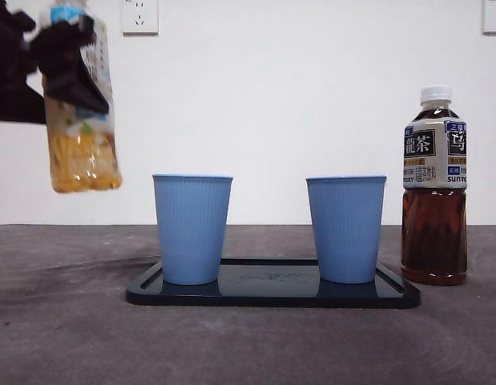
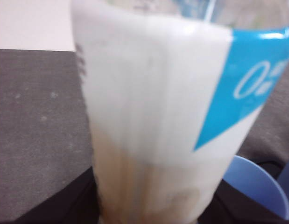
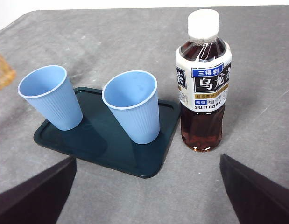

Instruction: Pour the drink into the cup

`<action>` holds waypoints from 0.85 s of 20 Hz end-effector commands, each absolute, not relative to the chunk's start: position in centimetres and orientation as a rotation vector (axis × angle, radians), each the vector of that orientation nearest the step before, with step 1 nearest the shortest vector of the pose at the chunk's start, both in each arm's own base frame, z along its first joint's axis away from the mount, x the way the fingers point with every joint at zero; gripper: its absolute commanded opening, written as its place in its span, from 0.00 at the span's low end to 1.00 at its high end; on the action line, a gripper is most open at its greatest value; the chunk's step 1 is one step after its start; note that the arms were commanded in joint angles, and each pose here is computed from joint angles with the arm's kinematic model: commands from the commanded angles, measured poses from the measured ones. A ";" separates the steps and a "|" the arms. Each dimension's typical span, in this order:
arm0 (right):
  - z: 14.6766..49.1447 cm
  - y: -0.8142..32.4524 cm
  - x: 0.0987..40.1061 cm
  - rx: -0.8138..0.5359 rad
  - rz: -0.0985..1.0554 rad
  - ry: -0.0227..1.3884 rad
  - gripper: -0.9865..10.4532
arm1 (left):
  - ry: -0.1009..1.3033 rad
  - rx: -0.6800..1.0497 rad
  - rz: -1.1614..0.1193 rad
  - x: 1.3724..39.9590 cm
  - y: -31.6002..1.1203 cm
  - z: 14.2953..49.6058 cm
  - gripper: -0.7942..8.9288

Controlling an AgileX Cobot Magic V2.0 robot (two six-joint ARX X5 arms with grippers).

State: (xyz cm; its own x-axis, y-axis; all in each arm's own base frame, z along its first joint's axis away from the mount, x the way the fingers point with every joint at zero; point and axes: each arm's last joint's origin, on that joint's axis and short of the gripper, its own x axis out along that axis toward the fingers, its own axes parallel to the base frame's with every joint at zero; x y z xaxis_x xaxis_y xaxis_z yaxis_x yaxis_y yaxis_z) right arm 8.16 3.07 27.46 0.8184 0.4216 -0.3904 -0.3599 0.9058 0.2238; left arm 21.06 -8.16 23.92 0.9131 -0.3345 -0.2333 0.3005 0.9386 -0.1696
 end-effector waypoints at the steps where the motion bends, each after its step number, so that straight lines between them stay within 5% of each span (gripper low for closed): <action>1: 27.8 3.1 8.1 0.135 0.423 0.430 0.51 | 0.229 -0.127 -0.327 22.4 -8.6 23.1 0.27; 17: 27.8 3.1 8.1 0.144 0.420 0.440 0.51 | 0.279 -0.040 -0.304 26.7 -9.4 16.9 0.27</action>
